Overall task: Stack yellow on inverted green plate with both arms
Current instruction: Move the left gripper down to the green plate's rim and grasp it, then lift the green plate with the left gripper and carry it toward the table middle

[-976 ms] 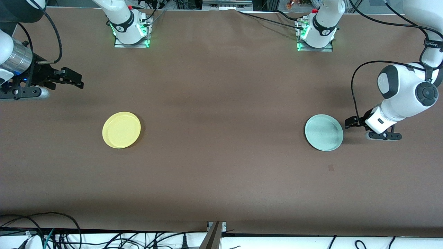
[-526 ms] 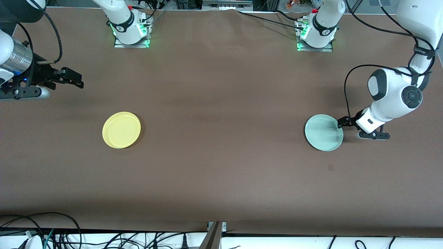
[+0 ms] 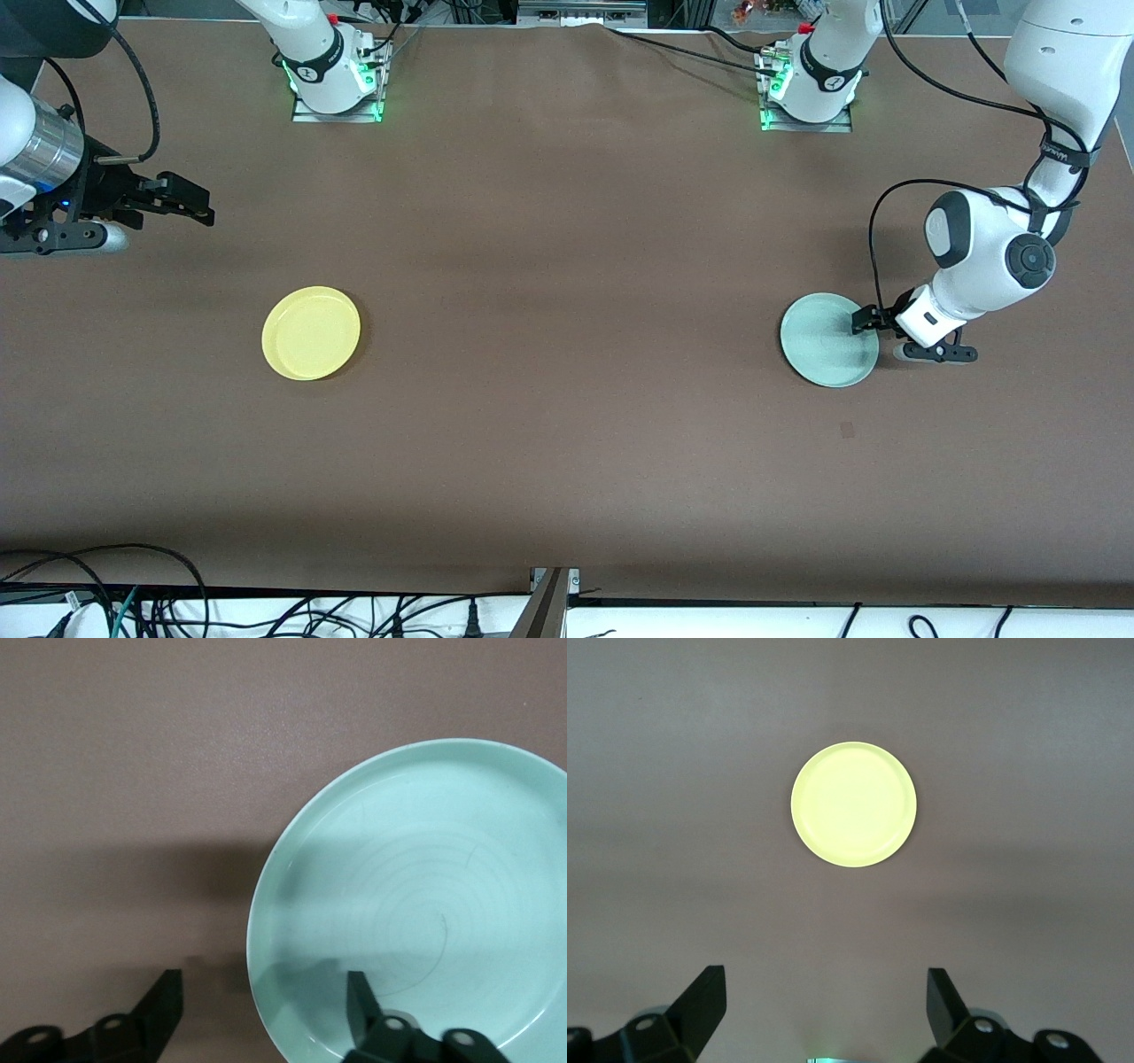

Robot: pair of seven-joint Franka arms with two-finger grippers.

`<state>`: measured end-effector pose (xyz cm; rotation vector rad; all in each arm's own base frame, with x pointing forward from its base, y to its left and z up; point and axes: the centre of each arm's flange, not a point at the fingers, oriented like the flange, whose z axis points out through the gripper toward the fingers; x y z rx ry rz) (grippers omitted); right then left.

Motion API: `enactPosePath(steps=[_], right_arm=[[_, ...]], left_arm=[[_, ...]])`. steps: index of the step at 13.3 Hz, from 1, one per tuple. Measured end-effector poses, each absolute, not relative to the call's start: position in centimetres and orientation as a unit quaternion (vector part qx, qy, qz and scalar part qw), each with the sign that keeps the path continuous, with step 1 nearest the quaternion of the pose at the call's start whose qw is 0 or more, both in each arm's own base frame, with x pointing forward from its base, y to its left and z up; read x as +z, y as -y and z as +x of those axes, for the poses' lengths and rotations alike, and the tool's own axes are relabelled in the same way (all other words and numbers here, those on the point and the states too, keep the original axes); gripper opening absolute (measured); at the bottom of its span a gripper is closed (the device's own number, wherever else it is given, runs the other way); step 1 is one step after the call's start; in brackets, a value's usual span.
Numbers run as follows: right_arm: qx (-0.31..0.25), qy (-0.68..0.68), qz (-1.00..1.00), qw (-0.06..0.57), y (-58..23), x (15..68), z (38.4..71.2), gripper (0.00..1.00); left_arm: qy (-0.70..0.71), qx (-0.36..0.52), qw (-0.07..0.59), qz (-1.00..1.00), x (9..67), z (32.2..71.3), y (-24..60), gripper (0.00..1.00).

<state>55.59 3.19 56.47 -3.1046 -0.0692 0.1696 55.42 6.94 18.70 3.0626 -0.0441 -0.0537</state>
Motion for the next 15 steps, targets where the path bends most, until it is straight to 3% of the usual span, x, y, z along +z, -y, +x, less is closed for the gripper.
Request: enactPosePath(steps=[6, 7, 15], right_arm=[[0.055, 0.022, -0.998, 0.016, -3.19, 56.46, 55.58, 1.0], [0.055, 0.022, -0.998, 0.016, -3.19, 56.46, 55.58, 1.0], [0.056, 0.022, -0.998, 0.016, -3.19, 56.45, 55.56, 1.0]], left_arm=[[0.015, -0.016, 0.039, 0.999, 18.73, 55.47, -6.91, 0.13], [0.016, -0.015, 0.039, 0.999, 18.75, 55.48, -6.89, 0.08], [0.018, -0.012, 0.039, 0.999, 19.03, 55.71, -6.69, 0.03]])
